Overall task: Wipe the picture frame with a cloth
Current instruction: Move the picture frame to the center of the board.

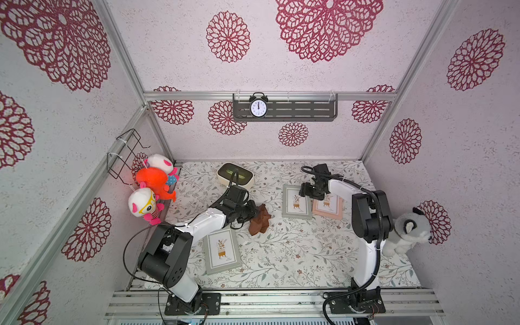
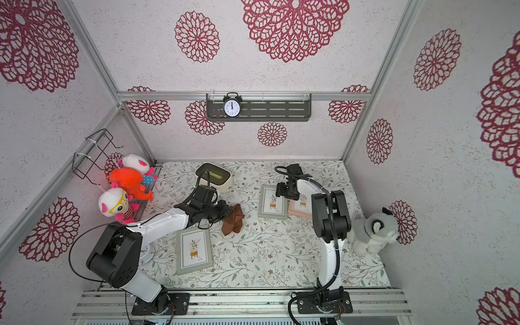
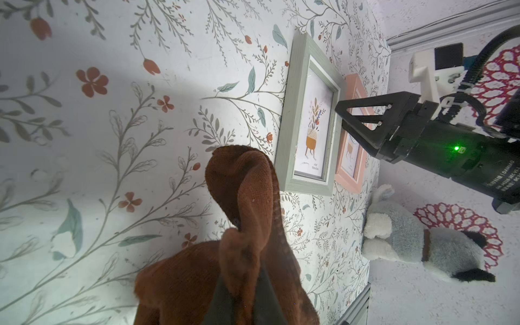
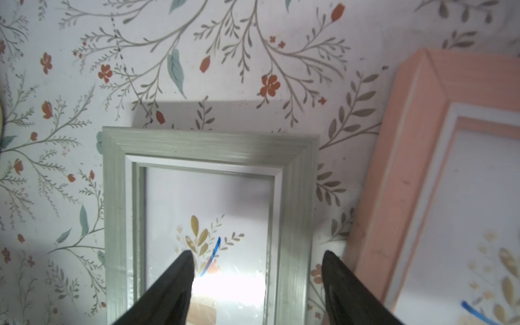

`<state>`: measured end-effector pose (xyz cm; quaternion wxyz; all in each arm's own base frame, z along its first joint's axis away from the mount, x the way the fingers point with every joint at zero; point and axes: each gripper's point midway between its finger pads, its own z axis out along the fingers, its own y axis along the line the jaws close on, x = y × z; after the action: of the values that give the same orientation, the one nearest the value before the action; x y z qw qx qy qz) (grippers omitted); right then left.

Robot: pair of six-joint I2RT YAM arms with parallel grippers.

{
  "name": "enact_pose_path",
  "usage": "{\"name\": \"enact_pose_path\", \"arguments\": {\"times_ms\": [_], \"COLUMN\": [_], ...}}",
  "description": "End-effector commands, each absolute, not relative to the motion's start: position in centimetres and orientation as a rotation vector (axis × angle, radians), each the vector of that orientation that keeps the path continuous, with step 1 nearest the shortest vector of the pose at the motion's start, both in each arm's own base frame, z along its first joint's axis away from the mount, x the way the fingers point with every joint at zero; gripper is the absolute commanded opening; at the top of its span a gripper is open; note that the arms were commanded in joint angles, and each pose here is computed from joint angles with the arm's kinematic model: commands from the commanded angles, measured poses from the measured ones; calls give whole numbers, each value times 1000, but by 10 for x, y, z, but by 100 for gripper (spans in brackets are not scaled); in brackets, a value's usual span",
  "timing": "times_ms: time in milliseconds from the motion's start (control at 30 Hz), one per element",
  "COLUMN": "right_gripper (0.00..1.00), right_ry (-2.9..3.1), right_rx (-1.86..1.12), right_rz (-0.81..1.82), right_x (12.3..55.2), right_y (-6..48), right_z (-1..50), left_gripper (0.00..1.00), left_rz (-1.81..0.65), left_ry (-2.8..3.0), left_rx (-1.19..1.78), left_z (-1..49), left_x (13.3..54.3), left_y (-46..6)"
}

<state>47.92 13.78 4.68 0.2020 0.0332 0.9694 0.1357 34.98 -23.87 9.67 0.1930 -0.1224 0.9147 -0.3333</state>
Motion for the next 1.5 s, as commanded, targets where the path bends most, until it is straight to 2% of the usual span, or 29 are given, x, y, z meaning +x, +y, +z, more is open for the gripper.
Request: {"name": "enact_pose_path", "arguments": {"times_ms": [0,600,1133,1467], "right_gripper": [71,43,31,30], "right_ry": [2710,2712,2755,2805], "right_rx": [78,21,-124,-232], "right_rz": [357,485,487,478], "right_x": [483,446,392,344], "right_y": [135,186,235,253], "right_z": [48,44,34,28], "left_gripper": [0,0,0,0], "left_rz": [-956,-928,-851,-854], "left_ry": [2528,2500,2443,2469], "left_rx": [-353,-371,-396,-364], "left_z": [109,118,140,145], "left_x": [352,348,349,349], "left_y": [-236,-222,-187,-188]}}
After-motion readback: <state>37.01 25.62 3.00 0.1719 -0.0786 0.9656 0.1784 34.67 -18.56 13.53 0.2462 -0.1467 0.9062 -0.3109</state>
